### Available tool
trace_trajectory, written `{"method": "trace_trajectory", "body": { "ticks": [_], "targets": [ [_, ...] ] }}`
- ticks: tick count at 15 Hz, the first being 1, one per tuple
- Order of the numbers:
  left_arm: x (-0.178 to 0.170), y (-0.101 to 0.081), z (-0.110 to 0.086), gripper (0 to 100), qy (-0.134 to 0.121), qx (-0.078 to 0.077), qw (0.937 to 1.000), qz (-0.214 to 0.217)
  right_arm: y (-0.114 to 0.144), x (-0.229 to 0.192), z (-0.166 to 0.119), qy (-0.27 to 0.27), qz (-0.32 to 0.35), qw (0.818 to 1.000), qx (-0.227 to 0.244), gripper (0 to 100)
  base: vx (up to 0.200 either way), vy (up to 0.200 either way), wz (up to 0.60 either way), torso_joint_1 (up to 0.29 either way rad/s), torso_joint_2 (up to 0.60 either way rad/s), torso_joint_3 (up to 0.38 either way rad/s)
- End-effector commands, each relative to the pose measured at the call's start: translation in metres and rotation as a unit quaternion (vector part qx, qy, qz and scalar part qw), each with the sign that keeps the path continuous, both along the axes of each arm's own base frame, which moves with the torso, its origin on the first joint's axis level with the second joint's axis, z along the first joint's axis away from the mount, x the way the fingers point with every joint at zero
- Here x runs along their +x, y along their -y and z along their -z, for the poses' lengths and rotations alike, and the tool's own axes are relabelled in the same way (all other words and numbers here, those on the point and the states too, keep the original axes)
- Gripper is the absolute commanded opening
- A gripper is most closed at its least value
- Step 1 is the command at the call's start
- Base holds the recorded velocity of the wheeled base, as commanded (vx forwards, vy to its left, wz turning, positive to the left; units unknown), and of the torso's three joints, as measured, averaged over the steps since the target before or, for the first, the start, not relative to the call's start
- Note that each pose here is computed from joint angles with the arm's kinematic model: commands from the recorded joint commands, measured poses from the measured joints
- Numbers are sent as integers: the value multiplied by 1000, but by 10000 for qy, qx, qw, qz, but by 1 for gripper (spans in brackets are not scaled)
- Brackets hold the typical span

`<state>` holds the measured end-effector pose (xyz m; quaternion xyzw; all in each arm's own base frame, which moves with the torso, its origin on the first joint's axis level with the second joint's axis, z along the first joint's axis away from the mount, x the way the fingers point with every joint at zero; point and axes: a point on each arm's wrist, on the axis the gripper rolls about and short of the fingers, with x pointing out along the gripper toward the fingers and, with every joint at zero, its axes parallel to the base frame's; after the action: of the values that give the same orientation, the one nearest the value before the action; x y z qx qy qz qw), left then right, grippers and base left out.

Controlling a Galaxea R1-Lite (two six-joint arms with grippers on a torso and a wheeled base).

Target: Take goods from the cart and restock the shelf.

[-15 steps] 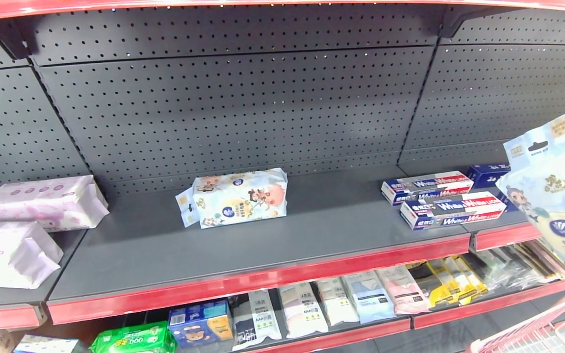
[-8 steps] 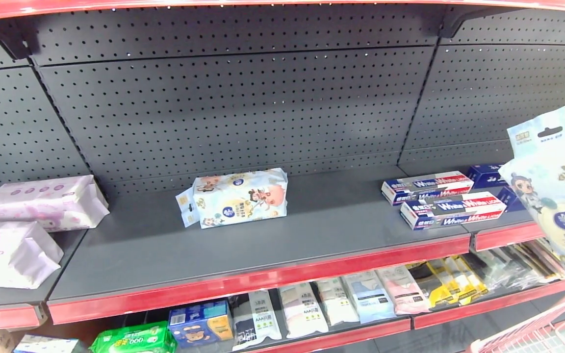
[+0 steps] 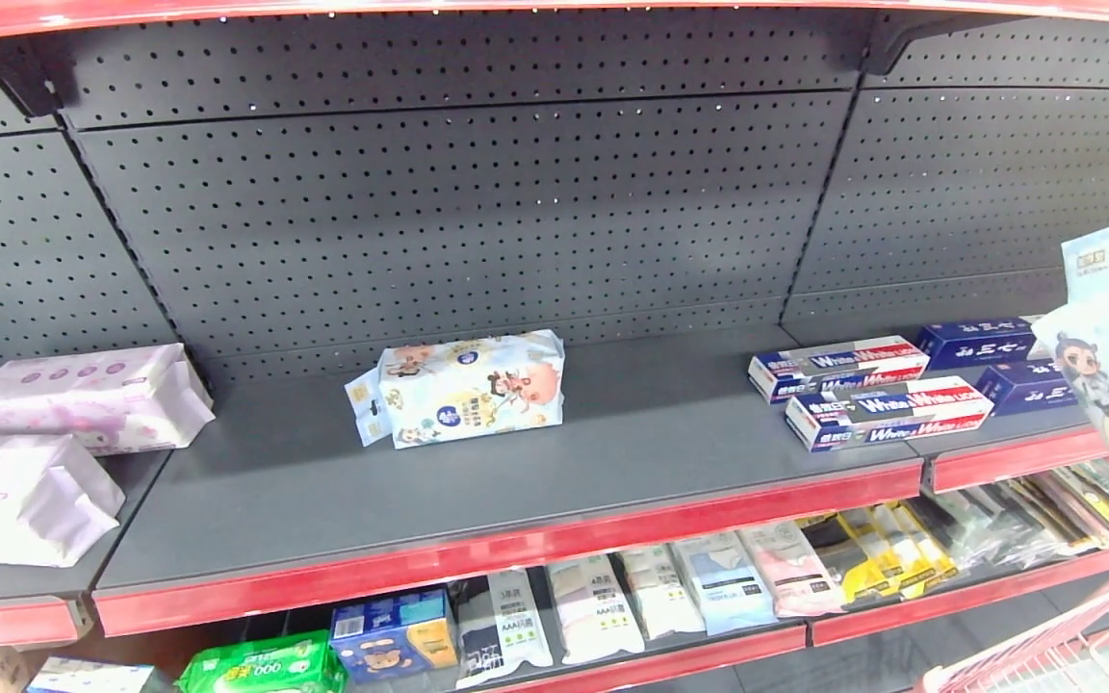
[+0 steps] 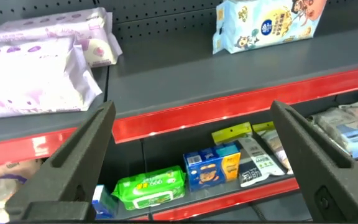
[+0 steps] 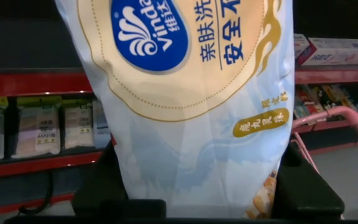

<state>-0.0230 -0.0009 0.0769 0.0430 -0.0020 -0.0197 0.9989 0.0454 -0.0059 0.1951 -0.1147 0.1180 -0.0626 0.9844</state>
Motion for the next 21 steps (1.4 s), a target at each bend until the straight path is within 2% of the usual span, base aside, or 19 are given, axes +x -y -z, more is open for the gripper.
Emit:
{"method": "trace_trajectory", "body": {
  "ticks": [1, 3, 4, 5, 6, 7, 8, 9, 11, 12, 13, 14, 15, 16, 17, 18, 19, 20, 21],
  "targets": [
    [0, 0, 0, 100, 36, 46, 10000, 63, -1, -3, 2, 22, -64, 10000, 29, 0, 0, 0, 0, 0, 0, 0],
    [0, 1, 0, 100, 51, 24, 9999, 116, -3, -5, 1, 53, -479, 9988, 44, 0, 0, 0, 0, 0, 0, 0],
    [-5, 2, -31, 100, 370, -1, 9983, 454, -3, -3, 0, 39, -470, 9989, 54, 0, 0, 0, 0, 0, 0, 0],
    [13, 2, -99, 100, 92, -374, 9968, 704, -3, -4, 2, 39, -470, 9989, 54, 0, 0, 0, 0, 0, 0, 0],
    [29, 3, -141, 100, 84, -781, 9936, 812, -3, -3, 3, -7, -485, 9988, 60, 0, 0, 0, 0, 0, 0, 0],
    [45, 5, -163, 100, -90, -816, 9915, 1013, -3, -3, 5, -30, -470, 9989, 60, 0, 0, 0, 0, 0, 0, 0],
    [62, 5, -162, 100, -392, -810, 9910, 996, -3, -2, 4, -30, -462, 9989, 60, 0, 0, 0, 0, 0, 0, 0],
    [86, 6, -158, 100, -856, -825, 9884, 949, -3, -1, 1, 15, -440, 9990, 51, 0, 0, 0, 0, 0, 0, 0],
    [126, 5, -141, 100, -1660, -862, 9802, 650, -3, 0, -4, 84, -401, 9992, 44, 0, 0, 0, 0, 0, 0, 0],
    [145, 5, -136, 100, -1864, -748, 9775, 639, -3, 3, -6, 55, -421, 9991, 58, 0, 0, 0, 0, 0, 0, 0],
    [153, 5, -134, 100, -1912, -719, 9768, 642, -2, 4, -7, 48, -420, 9991, 67, 0, 0, 0, 0, 0, 0, 0],
    [197, 4, -128, 100, -1760, -807, 9727, 1279, -2, 10, -8, -50, -455, 9989, 94, 0, 0, 0, 0, 0, 0, 0],
    [223, -3, -124, 100, -1524, -783, 9661, 1932, -2, 13, -7, -133, -477, 9987, 105, 0, 0, 0, 0, 0, 0, 0],
    [238, -4, -116, 100, -1438, -610, 9591, 2361, -2, 15, -7, -163, -475, 9987, 116, 0, 0, 0, 0, 0, 0, 0],
    [261, -10, -100, 100, -1415, -476, 9459, 2880, -2, 15, -7, -171, -475, 9987, 117, 0, 0, 0, 0, 0, 0, 0],
    [272, -10, -90, 100, -1392, -501, 9340, 3253, -2, 15, -7, -172, -477, 9987, 107, 0, 0, 0, 0, 0, 0, 0],
    [278, -11, -85, 100, -1339, -541, 9258, 3495, -2, 15, -8, -165, -478, 9987, 99, 0, 0, 0, 0, 0, 0, 0],
    [283, -13, -83, 100, -1286, -534, 9226, 3597, -2, 15, -8, -158, -473, 9987, 89, 0, 0, 0, 0, 0, 0, 0],
    [296, -18, -82, 100, -1088, -483, 9166, 3816, -2, 14, -9, -129, -467, 9988, 76, 0, 0, 0, 0, 0, 0, 0]
  ]
}}
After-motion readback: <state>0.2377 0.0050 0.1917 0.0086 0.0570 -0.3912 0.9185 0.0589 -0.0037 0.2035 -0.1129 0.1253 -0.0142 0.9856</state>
